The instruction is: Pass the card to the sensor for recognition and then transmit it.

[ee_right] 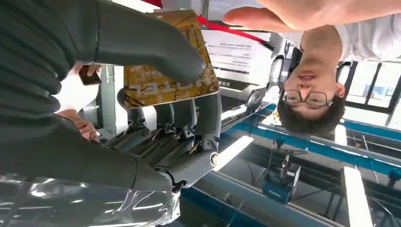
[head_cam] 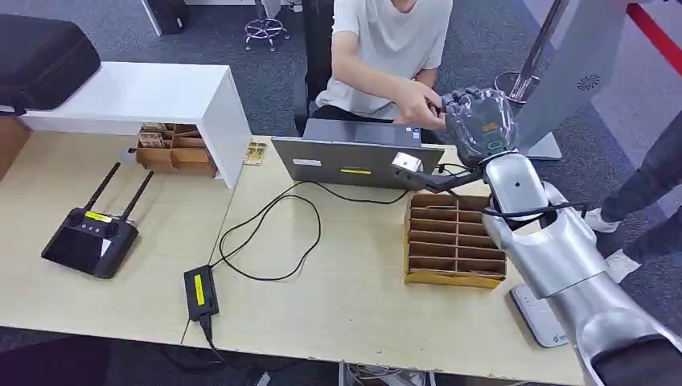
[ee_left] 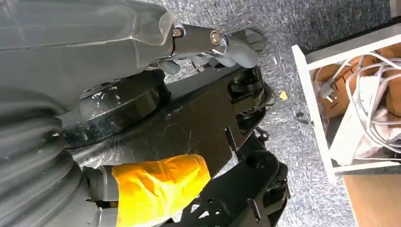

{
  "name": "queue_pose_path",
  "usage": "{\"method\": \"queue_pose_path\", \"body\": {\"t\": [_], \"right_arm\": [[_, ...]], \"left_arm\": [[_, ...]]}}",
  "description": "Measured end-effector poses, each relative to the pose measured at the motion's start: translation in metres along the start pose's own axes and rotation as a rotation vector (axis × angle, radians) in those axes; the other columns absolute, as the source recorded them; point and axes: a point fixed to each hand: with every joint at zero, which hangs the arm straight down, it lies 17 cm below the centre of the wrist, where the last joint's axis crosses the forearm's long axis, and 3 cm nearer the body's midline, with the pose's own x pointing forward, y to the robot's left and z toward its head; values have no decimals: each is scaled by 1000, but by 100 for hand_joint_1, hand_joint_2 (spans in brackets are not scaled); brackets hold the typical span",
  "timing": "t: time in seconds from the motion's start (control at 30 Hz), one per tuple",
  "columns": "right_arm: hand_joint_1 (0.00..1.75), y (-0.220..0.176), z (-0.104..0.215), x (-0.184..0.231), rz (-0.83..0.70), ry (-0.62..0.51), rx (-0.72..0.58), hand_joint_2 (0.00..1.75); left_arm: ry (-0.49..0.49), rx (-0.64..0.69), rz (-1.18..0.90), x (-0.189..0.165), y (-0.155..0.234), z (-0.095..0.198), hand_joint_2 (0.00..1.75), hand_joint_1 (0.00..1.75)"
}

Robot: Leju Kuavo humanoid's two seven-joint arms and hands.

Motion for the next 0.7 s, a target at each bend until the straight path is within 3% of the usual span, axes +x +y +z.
{"method": "queue_pose_path", "body": {"t": [0.6, 0.63, 0.7], "right_arm": [[134, 3, 9, 18, -19, -45, 15, 175], [0, 3, 9, 20, -19, -49, 16, 175], [0, 3, 10, 22, -19, -54, 17, 175]], "left_arm": [[-38, -1, 3, 7, -1, 0, 175, 0], [-38, -1, 4, 7, -1, 0, 175, 0], [-38, -1, 3, 7, -1, 0, 175, 0]]}}
